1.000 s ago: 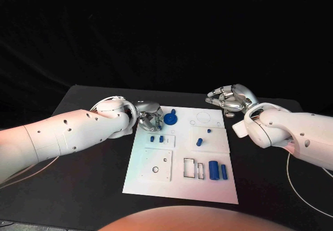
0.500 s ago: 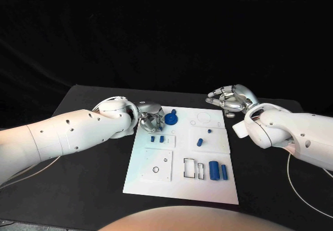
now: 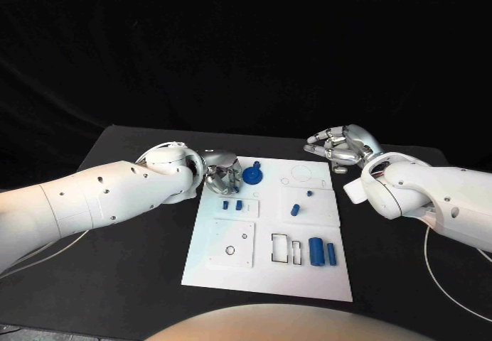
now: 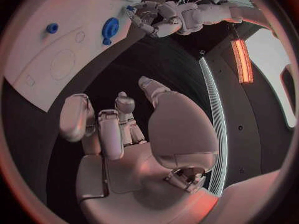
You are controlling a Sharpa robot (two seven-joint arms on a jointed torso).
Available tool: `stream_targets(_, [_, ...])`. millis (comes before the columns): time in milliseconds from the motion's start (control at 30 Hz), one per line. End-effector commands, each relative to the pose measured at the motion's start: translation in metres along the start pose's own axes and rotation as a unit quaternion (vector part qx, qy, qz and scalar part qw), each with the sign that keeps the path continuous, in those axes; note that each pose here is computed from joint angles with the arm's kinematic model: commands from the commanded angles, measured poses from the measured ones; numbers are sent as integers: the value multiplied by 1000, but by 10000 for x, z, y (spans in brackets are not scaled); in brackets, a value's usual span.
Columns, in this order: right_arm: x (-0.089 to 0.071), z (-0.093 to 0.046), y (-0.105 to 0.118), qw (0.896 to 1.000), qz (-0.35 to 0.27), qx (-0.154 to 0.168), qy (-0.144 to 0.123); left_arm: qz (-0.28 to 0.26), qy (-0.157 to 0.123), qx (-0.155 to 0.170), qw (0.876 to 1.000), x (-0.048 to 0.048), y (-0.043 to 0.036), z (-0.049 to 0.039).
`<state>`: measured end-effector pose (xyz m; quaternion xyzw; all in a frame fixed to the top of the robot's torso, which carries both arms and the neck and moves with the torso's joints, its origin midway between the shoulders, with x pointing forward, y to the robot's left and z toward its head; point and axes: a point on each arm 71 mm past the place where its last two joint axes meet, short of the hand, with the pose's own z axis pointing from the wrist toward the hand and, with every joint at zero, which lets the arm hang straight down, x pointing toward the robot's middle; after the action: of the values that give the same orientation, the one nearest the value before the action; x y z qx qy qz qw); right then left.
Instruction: Assemble the parts on the task board
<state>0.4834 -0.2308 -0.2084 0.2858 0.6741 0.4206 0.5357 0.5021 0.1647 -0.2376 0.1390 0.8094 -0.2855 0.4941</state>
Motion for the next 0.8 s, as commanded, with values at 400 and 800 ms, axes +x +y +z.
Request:
stream_targets(400, [18, -1, 12, 1000, -3, -6, 6, 1, 4, 4, 1000, 10, -14, 1])
stream_targets(800, [12, -5, 9, 1000, -3, -6, 6, -3, 22, 10, 1000, 50, -31, 2])
